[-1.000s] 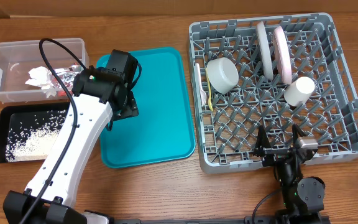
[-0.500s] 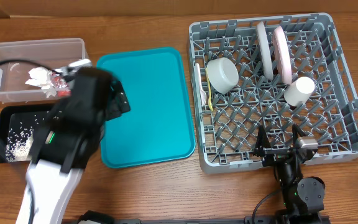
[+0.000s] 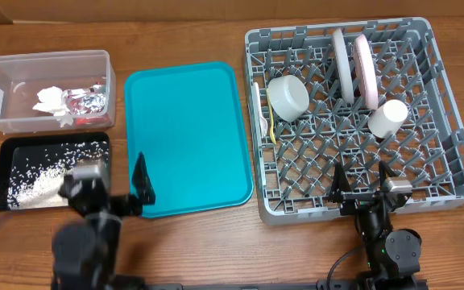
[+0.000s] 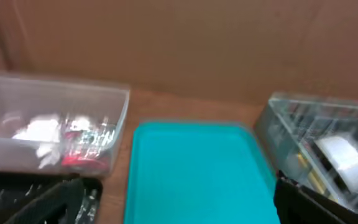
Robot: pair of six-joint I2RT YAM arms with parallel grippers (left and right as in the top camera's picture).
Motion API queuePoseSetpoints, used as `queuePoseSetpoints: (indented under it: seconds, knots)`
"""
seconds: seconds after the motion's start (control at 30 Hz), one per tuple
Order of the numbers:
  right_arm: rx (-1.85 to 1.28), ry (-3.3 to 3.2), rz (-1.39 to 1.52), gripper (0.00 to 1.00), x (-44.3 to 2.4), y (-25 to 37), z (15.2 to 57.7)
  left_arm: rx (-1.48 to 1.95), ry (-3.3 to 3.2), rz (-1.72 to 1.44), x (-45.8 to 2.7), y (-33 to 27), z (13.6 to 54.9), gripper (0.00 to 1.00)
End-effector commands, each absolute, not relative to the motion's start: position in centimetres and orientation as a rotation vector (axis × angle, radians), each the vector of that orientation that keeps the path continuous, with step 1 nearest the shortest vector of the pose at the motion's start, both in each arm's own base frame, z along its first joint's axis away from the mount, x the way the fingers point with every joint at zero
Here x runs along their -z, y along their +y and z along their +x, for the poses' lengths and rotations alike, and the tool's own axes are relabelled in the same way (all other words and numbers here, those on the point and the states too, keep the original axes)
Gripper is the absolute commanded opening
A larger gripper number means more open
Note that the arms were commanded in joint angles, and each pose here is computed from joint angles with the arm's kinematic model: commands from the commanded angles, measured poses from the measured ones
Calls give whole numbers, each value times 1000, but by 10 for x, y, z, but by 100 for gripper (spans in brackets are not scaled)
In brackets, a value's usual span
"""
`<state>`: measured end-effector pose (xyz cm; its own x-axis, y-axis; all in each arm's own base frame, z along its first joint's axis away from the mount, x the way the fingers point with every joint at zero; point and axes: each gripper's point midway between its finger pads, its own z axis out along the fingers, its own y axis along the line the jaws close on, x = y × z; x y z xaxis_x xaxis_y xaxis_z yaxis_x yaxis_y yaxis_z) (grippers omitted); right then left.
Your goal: Sort waste into correct bins and load items into the dishwasher rack
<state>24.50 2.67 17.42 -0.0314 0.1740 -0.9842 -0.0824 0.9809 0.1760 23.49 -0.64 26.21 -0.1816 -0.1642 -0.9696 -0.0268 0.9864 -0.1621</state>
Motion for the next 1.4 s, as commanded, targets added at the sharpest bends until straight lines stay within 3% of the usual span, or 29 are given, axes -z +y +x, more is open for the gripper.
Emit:
queuePoseSetpoints:
  seconds: [0.0, 0.5, 1.37]
  knots:
    - [-207, 1585, 69, 100, -173, 27, 245, 159, 1684, -85, -240, -13, 224, 100]
    - [-207, 1585, 69, 100, -173, 27, 245, 132, 1637, -127, -158, -3, 246, 100]
    - [-207, 1585, 69, 100, -173, 27, 245, 133, 1642, -125, -157, -3, 246, 100]
